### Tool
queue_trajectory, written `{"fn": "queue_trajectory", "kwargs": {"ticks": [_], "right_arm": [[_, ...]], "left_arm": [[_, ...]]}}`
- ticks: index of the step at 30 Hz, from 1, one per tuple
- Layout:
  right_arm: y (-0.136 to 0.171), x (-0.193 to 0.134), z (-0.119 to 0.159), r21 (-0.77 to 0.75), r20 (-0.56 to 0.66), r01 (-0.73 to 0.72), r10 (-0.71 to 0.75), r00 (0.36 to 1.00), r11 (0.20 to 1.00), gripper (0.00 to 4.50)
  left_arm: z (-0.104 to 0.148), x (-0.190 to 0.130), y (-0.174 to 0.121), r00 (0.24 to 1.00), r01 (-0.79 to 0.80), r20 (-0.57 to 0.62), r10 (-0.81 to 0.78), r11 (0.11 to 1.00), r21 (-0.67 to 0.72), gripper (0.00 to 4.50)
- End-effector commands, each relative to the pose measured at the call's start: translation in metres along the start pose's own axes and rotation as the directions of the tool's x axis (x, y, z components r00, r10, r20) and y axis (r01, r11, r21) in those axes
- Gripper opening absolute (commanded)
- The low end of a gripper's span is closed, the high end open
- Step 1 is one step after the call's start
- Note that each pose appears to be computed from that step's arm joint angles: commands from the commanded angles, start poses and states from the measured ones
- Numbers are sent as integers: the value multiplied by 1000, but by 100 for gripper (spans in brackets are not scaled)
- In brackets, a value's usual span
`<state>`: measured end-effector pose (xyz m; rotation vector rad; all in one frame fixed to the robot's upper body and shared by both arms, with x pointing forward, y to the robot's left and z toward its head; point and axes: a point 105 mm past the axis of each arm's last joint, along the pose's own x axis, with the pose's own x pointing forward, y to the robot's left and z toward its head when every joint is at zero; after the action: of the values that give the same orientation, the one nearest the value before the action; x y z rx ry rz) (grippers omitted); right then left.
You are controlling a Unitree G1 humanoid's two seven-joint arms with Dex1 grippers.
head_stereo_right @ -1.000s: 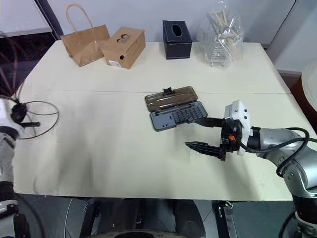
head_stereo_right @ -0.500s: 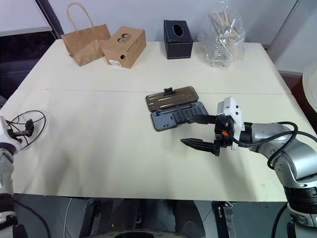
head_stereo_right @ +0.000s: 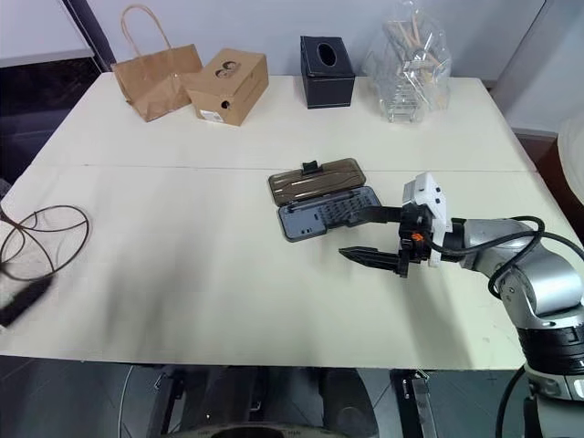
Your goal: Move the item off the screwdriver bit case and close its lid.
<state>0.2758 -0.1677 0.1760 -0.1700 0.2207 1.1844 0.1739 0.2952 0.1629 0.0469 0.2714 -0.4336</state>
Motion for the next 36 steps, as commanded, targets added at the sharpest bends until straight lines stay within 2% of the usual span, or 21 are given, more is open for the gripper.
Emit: {"fn": "queue_trajectory", "kwargs": {"ticks": [1,4,8,10,11,14,20,26,32,36], "right_arm": [[7,-12,18,-63,9,-18,18,1000,998,450],[9,-18,20,-71,5,5,-5,1000,997,450],[16,-26,19,-70,8,64,-63,998,996,450],[23,-28,16,-63,12,90,-89,996,994,450],[30,-30,12,-56,16,121,-120,993,991,450],[45,-33,5,-39,21,181,-180,983,983,450],[56,-34,6,-36,34,243,-242,970,969,450],[52,-37,12,-55,51,304,-301,952,951,450],[59,-35,14,-45,69,328,-325,943,943,450],[63,-38,12,-35,65,359,-356,932,933,450]], "left_arm": [[20,58,-52,955,295,-29,-294,943,156,445],[39,107,-47,954,286,18,-300,923,257,445],[76,176,-35,941,283,92,-326,906,316,445],[85,203,-33,933,304,82,-350,890,340,445],[93,225,-39,912,349,75,-403,861,370,445],[105,264,-52,881,414,28,-472,800,435,445],[124,289,-62,854,463,1,-521,759,457,445],[112,303,-71,855,484,-86,-512,726,488,445],[110,318,-84,875,455,-84,-477,750,481,445],[109,323,-101,853,488,-76,-517,735,471,445]]}}
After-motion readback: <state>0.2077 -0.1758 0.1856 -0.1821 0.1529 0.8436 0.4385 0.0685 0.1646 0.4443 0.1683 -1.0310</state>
